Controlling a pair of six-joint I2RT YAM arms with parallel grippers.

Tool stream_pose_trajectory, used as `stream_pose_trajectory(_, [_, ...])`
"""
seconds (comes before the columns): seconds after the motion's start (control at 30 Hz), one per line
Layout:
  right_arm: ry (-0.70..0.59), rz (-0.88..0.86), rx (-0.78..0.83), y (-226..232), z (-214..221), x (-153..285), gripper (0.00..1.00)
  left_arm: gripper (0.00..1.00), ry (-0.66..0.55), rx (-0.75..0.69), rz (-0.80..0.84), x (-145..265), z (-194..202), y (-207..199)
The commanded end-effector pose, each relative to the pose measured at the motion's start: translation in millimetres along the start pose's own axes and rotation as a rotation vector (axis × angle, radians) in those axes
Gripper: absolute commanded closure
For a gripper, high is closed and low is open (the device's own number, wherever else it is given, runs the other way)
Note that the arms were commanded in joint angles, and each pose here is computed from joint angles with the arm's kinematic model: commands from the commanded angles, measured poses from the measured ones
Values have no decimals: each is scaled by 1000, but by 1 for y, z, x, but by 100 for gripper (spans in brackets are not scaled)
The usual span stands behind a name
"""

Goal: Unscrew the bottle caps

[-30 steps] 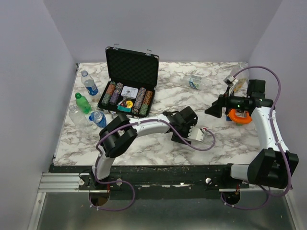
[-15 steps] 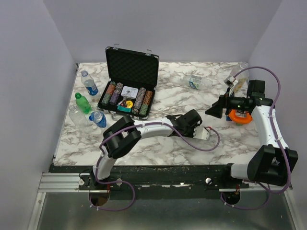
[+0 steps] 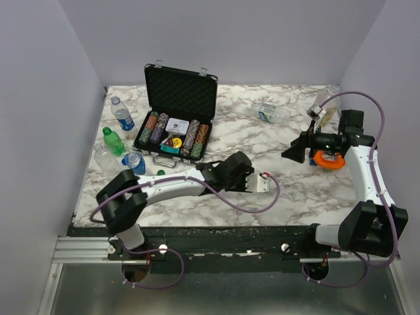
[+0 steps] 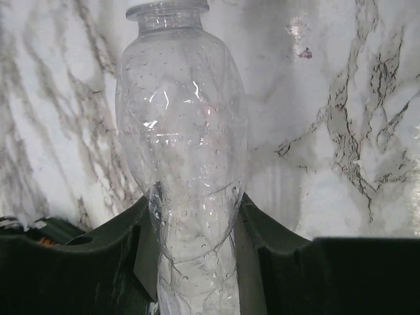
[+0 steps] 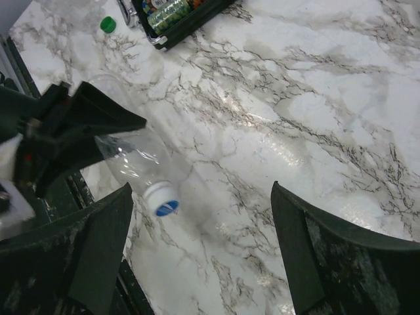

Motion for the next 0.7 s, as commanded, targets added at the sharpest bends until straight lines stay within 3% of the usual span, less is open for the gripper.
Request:
stream_pose_trajectory(0.0, [-48,0,142,14,-11,12,7,94,-138,62,-54,40,-8,2])
stream_pose_trajectory(0.2, [-138,84,344,37,-35,29,0,97,-259,115,-95,81,-6,-2])
stream_pose_trajectory(0.27, [-174,68,236,48,-40,31,0,97,-306,125,-100,91,-5,-4])
stream_pose_trajectory(0.33, [-196,-92,163,63,-42,28,3,97,-354,137,-99,97,-5,-7])
stream_pose_trajectory(0.47, [-81,-292,-35,87,-41,11,14,98,-390,171,-98,103,-8,-7])
stream_pose_trajectory(0.57, [9,-242,-173,91,-32,-5,14,98,-387,194,-72,103,-10,-9])
stream_pose_trajectory(0.67, [37,-184,-201,94,-31,-16,16,98,-367,208,-76,103,-10,-7])
Point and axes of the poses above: each gripper's point midway between its finger pads, its own x axis back along the fingers, its own y axis along the line the jaws close on, z = x × y, the point moved 8 cm from there along x, back along the fingers, and after that the axes turned 7 degrees about x, right-handed, at the moved point
